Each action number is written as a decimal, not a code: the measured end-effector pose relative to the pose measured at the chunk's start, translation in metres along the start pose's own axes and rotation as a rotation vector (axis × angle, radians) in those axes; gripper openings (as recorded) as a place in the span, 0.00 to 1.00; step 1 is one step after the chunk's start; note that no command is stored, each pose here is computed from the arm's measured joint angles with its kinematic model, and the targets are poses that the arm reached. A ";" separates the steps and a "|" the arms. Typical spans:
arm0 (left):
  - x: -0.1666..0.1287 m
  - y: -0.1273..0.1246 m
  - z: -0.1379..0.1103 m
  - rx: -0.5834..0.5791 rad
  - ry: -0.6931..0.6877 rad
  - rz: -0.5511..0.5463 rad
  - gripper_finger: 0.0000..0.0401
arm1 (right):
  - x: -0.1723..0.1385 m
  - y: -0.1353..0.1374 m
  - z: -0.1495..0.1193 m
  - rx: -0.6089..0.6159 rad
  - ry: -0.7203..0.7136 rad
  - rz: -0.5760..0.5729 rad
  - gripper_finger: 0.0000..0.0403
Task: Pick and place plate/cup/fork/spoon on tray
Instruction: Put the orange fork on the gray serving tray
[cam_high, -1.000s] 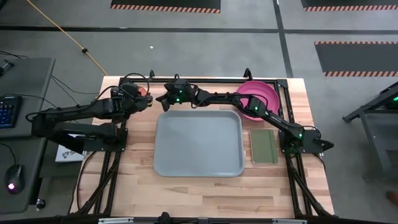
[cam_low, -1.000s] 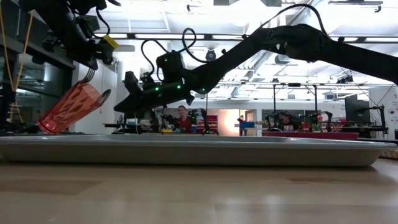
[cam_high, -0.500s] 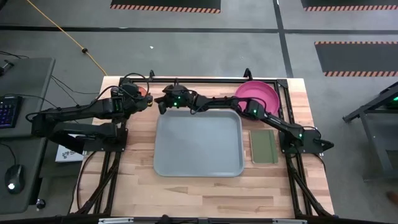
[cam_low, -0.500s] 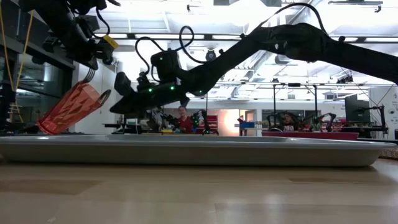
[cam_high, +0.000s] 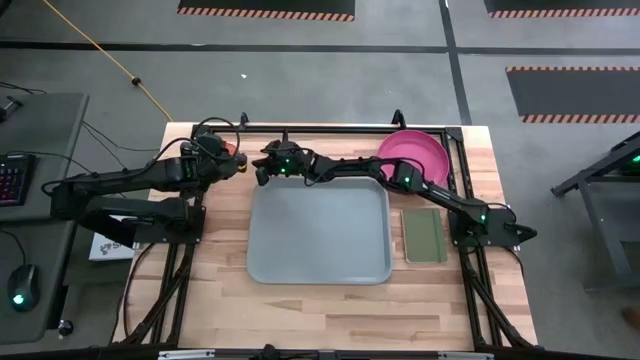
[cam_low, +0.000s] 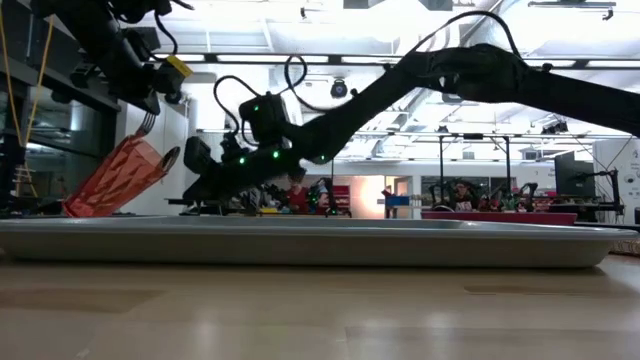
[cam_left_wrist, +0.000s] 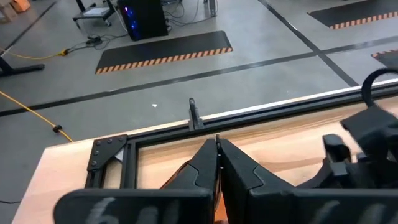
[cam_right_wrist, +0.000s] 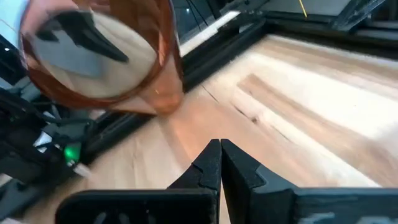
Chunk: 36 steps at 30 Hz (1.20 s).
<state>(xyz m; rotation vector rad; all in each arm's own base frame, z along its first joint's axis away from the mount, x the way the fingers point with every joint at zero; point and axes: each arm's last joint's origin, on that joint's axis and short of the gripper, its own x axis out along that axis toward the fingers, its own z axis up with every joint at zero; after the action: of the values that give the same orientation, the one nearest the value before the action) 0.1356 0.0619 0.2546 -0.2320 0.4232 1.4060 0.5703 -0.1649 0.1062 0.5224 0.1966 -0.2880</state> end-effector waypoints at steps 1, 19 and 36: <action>0.000 0.000 0.000 0.000 0.000 -0.003 0.00 | 0.000 0.000 -0.001 0.002 0.002 -0.001 0.00; -0.006 -0.004 -0.003 0.006 0.004 -0.049 0.00 | 0.000 0.015 -0.003 0.006 -0.014 0.070 0.00; -0.006 -0.004 -0.003 0.003 0.002 -0.046 0.00 | 0.003 0.008 -0.003 0.071 -0.121 0.035 0.00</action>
<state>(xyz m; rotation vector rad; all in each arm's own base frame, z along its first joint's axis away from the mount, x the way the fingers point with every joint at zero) 0.1382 0.0551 0.2542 -0.2397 0.4190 1.3600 0.5755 -0.1575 0.1060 0.5762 0.0601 -0.2927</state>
